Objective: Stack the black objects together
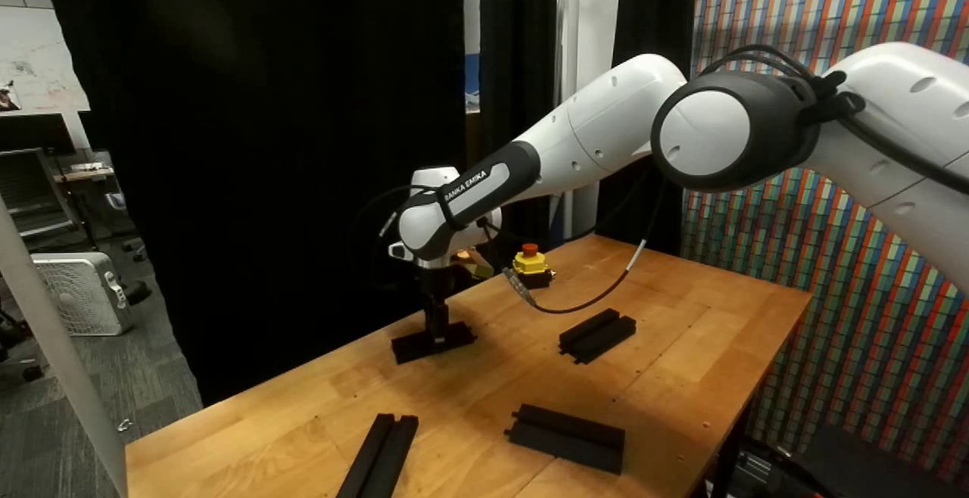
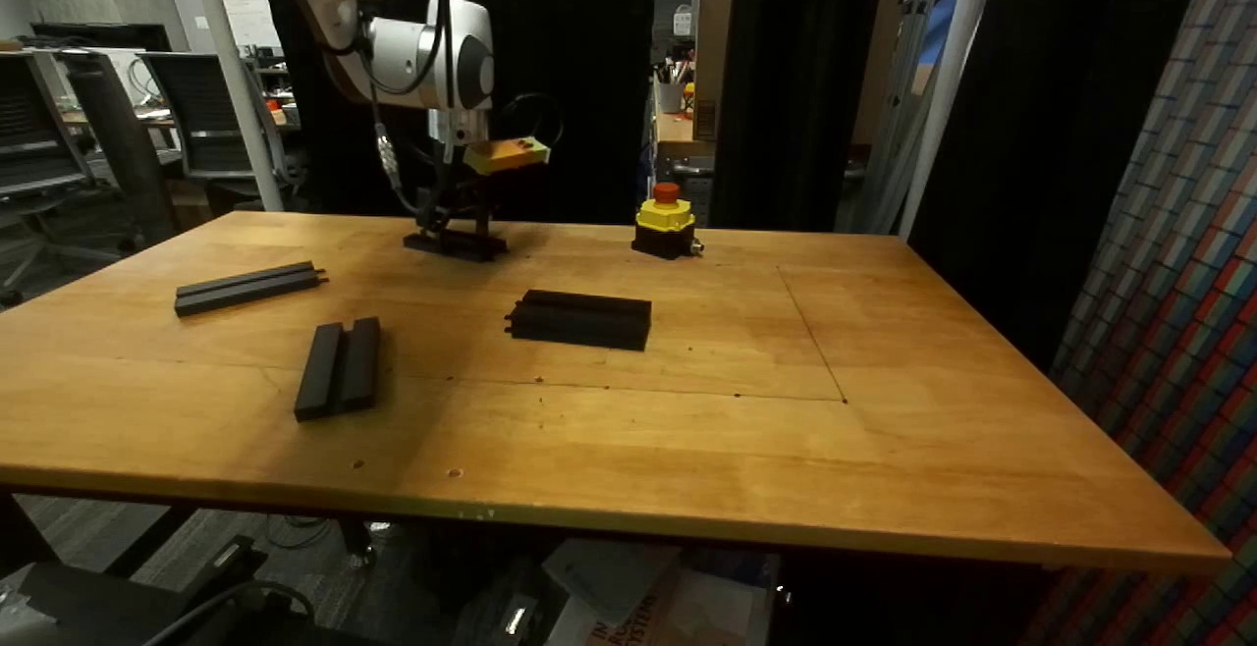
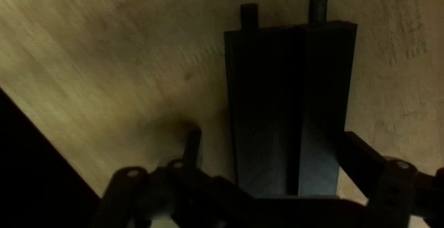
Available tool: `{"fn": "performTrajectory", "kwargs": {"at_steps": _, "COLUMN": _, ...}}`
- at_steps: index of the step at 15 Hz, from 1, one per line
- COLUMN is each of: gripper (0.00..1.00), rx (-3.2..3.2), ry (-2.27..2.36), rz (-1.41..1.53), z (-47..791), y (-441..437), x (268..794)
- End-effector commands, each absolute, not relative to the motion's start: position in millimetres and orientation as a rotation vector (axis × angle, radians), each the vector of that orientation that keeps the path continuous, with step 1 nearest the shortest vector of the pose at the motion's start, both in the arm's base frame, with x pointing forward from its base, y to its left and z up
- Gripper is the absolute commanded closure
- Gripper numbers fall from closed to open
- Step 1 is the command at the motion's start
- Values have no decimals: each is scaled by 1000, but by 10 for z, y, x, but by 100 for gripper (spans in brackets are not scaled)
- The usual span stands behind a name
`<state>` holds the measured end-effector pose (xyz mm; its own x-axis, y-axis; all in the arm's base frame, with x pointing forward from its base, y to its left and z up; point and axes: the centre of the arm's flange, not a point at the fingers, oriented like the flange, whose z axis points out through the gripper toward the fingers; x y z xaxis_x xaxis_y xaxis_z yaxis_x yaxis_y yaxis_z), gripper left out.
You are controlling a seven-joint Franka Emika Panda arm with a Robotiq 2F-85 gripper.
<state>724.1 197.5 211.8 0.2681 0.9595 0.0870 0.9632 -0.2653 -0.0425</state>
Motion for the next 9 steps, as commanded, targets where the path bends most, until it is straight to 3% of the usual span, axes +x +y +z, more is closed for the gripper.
{"fn": "performTrajectory", "kwargs": {"at_steps": 1, "gripper": 0, "rx": -2496, "ry": -1843, "rz": -123, "z": 2140, "y": 2054, "x": 7267}}
{"fn": "performTrajectory", "kwargs": {"at_steps": 5, "gripper": 0, "rx": -2534, "ry": -1836, "rz": -148, "z": 2114, "y": 2093, "x": 7249}}
{"fn": "performTrajectory", "kwargs": {"at_steps": 7, "gripper": 26, "rx": -2553, "ry": -1832, "rz": -153, "z": 2105, "y": 2102, "x": 7238}}
{"fn": "performTrajectory", "kwargs": {"at_steps": 9, "gripper": 41, "rx": -2579, "ry": -1812, "rz": -165, "z": 2144, "y": 2102, "x": 7231}}
